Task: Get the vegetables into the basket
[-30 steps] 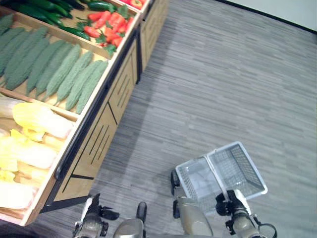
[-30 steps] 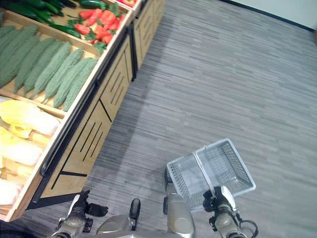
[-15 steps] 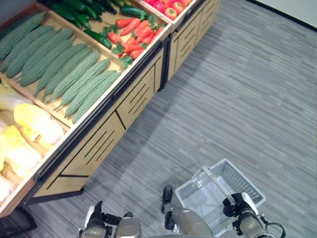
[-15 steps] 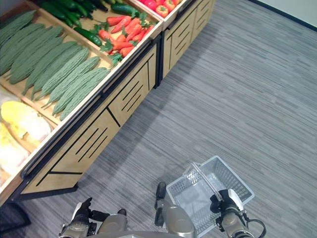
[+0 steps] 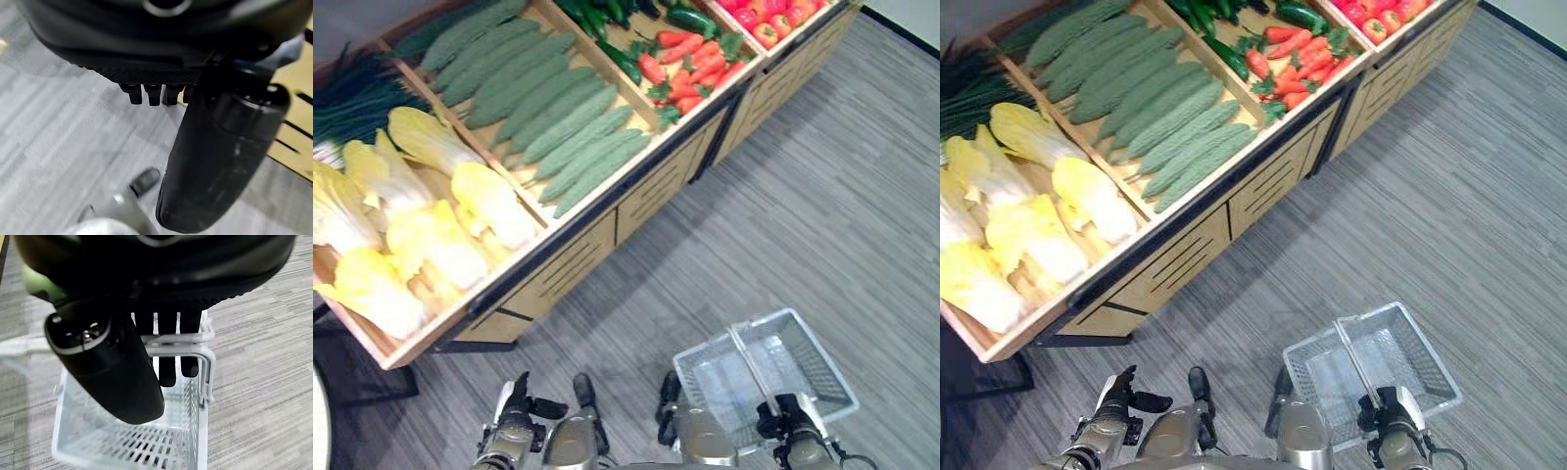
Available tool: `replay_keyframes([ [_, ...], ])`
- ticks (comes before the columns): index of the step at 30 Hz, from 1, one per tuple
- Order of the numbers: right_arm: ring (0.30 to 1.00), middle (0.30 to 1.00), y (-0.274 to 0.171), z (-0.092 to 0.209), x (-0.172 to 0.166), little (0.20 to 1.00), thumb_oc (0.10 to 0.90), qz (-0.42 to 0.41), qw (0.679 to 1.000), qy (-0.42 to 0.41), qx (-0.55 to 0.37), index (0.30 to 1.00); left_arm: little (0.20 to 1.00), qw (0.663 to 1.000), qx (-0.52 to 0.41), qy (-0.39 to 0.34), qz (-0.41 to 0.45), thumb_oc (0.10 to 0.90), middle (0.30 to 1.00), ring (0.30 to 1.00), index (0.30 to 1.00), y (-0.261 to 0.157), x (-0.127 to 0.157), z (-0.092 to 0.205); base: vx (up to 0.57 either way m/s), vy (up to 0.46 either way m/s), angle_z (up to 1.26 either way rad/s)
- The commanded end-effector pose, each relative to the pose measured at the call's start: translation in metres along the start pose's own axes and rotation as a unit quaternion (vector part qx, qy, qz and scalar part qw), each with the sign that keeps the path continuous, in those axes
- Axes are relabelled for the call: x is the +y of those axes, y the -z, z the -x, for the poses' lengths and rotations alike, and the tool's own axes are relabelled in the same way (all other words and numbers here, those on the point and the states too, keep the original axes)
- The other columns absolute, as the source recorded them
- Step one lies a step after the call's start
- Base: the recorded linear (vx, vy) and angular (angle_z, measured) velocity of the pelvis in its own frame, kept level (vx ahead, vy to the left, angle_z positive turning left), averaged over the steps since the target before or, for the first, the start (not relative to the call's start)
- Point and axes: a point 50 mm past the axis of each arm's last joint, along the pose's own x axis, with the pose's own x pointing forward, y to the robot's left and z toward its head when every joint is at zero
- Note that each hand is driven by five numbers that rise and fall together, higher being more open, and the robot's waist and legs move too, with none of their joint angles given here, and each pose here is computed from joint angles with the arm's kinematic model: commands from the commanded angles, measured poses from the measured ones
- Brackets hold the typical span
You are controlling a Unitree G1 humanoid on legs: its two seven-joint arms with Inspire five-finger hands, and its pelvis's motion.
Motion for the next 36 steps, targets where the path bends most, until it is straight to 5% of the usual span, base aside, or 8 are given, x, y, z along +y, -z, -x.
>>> replay_keyframes([
  [1,0.300,0.300,0.004,-0.001,-0.011,0.300,0.400,0.006,1.000,0.018,0.001,0.300,1.000,0.999,0.023,-0.017,-0.020,0.900,1.000,1.000,1.000,0.022,0.010,0.004,0.10,0.141,0.09],
  [15,0.300,0.300,-0.014,-0.003,-0.004,0.300,0.400,0.012,1.000,0.002,-0.024,0.300,1.000,0.999,0.021,-0.038,-0.016,0.900,1.000,1.000,1.000,0.021,0.026,0.000,0.09,0.084,0.24],
  [27,0.300,0.300,0.015,0.004,0.004,0.300,0.400,0.000,1.000,-0.011,0.029,0.300,1.000,0.996,0.059,-0.068,0.027,0.900,1.000,1.000,1.000,0.037,0.030,0.004,0.13,-0.235,0.62],
  [35,0.300,0.300,0.035,0.009,0.003,0.300,0.400,0.012,0.998,-0.008,0.058,0.300,1.000,0.976,0.110,-0.127,0.139,0.900,1.000,1.000,1.000,0.049,0.029,0.008,0.03,-0.092,0.53],
  [36,0.300,0.300,0.038,0.011,0.006,0.300,0.400,0.020,0.998,-0.010,0.064,0.300,1.000,0.938,0.141,-0.209,0.237,0.900,1.000,1.000,1.000,0.059,0.048,0.011,0.03,0.012,-0.07],
])
